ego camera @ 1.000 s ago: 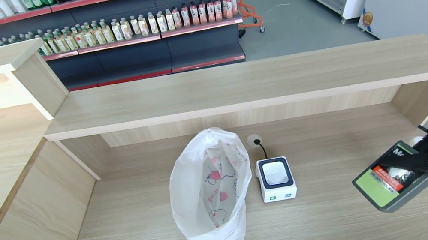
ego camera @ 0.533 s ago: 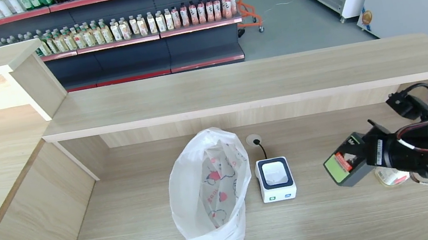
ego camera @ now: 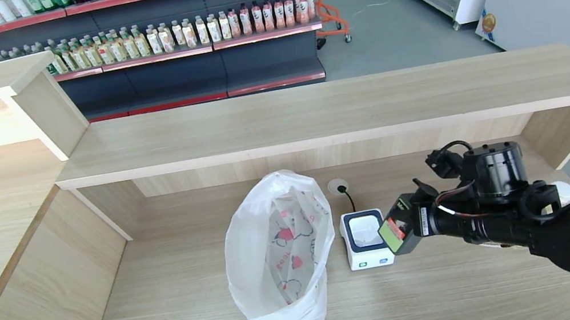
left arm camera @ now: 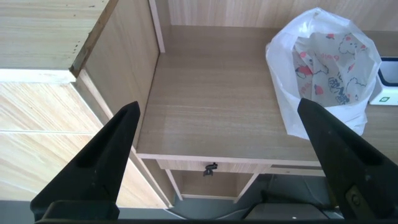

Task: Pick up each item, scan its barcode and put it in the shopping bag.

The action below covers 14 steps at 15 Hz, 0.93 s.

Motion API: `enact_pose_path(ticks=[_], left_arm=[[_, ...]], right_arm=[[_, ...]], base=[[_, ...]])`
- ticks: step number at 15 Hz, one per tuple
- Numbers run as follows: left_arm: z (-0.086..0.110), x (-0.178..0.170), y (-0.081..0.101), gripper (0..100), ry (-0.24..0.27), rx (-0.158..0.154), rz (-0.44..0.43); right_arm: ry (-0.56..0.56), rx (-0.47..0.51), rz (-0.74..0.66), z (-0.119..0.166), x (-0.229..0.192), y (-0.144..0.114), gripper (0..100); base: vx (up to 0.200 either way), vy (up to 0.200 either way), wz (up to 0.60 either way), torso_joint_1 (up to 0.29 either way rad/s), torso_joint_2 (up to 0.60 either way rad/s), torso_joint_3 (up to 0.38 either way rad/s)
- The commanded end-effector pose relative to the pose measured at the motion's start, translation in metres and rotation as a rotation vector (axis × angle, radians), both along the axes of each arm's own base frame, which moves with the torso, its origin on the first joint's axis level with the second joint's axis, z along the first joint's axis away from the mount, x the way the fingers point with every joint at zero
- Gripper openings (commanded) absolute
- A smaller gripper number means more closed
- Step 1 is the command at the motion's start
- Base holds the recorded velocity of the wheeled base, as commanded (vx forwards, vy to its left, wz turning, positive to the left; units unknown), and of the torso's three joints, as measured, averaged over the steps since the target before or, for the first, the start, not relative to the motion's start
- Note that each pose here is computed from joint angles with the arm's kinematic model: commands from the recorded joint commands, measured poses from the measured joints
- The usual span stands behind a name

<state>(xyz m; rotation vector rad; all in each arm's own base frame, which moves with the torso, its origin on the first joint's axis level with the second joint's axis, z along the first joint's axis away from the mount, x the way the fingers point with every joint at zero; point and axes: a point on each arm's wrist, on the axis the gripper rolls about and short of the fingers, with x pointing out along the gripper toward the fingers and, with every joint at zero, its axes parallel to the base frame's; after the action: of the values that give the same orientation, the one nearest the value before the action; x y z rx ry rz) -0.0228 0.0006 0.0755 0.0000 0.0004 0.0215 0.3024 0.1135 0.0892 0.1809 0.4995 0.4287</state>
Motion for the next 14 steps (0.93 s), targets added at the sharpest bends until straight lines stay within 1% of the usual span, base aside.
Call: enact_pose_path(ticks=[1,3,5,9,14], left_arm=[[0.0,0.0,0.0,100,0.0,0.0,0.0],[0.0,0.0,0.0,100,0.0,0.0,0.0],[0.0,0.0,0.0,100,-0.002,0.0,0.0],[0.0,0.0,0.0,100,0.0,0.0,0.0],[0.0,0.0,0.0,100,0.0,0.0,0.0]], right_arm=[[0.018,-0.075,0.053,-0.028,0.01,0.007,0],[-0.016,-0.061,0.094,-0.03,0.016,0.016,0],[-0.041,-0.048,0.106,-0.033,0.025,0.025,0],[-0.05,-0.045,0.126,-0.04,0.037,0.037,0],[-0.043,-0.058,0.122,-0.046,0.039,0.038,0]], base=[[0.0,0.0,0.0,0.0,0.0,0.0],[0.0,0.0,0.0,0.0,0.0,0.0],[0.0,0.0,0.0,0.0,0.0,0.0],[0.0,0.0,0.0,0.0,0.0,0.0],[0.0,0.0,0.0,0.0,0.0,0.0]])
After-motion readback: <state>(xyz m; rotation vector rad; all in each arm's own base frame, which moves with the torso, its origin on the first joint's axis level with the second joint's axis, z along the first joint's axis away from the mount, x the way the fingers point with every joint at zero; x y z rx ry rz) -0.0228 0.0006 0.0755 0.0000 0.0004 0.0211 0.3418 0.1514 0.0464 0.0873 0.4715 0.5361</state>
